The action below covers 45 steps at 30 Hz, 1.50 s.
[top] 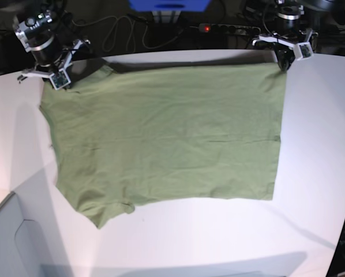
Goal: Fold the T-shirt properly
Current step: 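Lift the collar edge with both grippers and pull it toward the robot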
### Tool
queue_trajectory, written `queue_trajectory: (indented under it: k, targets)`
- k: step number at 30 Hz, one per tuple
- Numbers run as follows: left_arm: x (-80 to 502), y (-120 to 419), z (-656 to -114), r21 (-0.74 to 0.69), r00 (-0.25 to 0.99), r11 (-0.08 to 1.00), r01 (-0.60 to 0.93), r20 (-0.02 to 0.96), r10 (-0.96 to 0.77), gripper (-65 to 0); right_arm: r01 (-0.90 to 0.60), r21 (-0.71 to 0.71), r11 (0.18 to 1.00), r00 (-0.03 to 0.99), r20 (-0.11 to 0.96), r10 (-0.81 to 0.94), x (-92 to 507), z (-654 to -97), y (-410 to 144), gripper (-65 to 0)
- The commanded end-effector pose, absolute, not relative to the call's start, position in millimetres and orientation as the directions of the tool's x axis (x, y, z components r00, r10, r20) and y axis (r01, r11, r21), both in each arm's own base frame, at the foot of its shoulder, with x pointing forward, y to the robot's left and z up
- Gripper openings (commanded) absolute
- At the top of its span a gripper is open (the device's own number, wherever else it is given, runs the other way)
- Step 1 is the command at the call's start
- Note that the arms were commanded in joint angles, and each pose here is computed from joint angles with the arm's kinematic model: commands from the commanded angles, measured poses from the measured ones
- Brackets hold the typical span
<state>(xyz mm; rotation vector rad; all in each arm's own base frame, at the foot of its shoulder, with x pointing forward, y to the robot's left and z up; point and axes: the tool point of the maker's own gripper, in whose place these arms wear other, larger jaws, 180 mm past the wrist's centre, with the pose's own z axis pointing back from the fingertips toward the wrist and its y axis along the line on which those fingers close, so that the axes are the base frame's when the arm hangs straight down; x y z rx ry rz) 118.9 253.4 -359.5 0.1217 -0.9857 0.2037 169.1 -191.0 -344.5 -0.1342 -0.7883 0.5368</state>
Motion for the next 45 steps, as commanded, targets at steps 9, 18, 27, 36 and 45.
queue_trajectory:
  k: [9, 18, 27, 36, 45]
  targets:
    - [167.8, 259.4, -341.7, -0.017, 0.401, 0.971, -0.239, 0.909, 0.115, -65.0, -0.424, -0.346, 0.837, 0.531, 0.654, 0.539, 222.8, -337.3, -193.7, -64.8]
    - [200.6, 267.2, -345.5, -0.042, 0.348, 0.966, -0.256, 0.928, 0.133, -65.0, -0.42, -0.308, 0.854, 0.536, 0.675, 0.507, 261.4, -356.3, -194.2, -64.8]
    - [223.5, 265.2, -336.7, -0.066, 0.294, 0.966, -0.25, 0.945, 0.141, -65.0, -0.484, -0.273, 0.831, 0.498, 0.695, 0.518, 289.2, -364.1, -163.9, -64.8]
    - [233.1, 267.7, -341.7, -0.08, 0.287, 0.962, -0.262, 0.945, 0.157, -65.0, -0.473, -0.287, 0.833, 0.48, 0.709, 0.517, 306.8, -356.8, -165.4, -64.8]
    - [228.6, 271.6, -355.9, -0.084, 0.317, 0.957, -0.276, 0.933, 0.173, -65.0, -0.47, -0.293, 0.832, 0.471, 0.715, 0.517, 311.6, -352.8, -165.0, -64.8]
